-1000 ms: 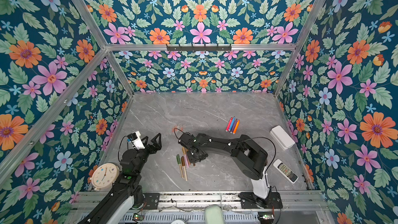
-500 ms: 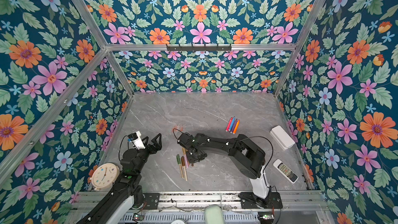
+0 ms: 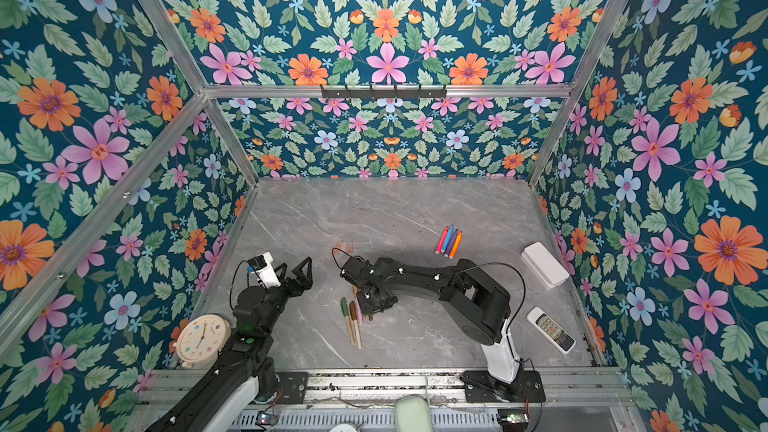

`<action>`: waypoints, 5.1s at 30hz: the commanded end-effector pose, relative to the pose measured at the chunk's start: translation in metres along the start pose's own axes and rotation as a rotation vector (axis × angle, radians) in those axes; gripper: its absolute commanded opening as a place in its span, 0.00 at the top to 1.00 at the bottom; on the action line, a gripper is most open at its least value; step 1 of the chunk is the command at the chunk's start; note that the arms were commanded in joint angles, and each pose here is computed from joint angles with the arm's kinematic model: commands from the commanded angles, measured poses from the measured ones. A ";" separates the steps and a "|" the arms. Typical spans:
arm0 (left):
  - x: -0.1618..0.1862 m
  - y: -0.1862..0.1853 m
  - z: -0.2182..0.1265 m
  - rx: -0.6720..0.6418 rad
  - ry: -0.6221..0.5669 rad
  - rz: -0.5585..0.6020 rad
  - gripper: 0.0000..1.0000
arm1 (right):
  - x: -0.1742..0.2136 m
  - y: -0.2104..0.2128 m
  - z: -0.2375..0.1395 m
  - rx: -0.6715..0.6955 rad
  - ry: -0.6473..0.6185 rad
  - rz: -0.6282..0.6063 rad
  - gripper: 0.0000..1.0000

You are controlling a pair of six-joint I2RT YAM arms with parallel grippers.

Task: Open the pen caps
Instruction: 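Lower the right gripper onto the brown pen with pink cap and close, then lift the brown pen toward the left gripper while the left gripper approaches, then close the left gripper on the pink cap of the brown pen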

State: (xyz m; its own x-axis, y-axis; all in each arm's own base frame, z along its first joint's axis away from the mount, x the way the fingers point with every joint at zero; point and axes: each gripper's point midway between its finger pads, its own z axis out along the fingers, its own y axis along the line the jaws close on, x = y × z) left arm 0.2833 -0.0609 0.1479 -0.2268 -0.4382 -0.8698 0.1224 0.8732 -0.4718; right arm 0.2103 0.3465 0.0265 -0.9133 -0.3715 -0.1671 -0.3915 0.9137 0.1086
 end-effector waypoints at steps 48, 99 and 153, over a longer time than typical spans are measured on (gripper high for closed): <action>-0.001 -0.003 0.004 0.013 0.004 0.001 0.00 | 0.018 -0.030 0.024 0.110 0.082 0.039 0.87; 0.086 -0.178 0.053 0.595 0.681 -0.452 0.63 | -0.023 -0.009 -0.094 -0.701 -0.186 0.005 1.00; 0.071 -0.187 0.061 0.678 0.654 -0.465 1.00 | -0.016 -0.015 -0.080 -0.552 -0.216 -0.015 1.00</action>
State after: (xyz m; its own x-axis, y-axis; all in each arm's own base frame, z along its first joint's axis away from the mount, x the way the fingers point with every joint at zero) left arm 0.2895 -0.2753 0.1653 -0.8856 -0.3137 -0.3425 0.3019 0.1716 -0.9378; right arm 0.2261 0.3355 0.1199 -0.8702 -0.2842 -0.4024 -0.4877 0.6122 0.6223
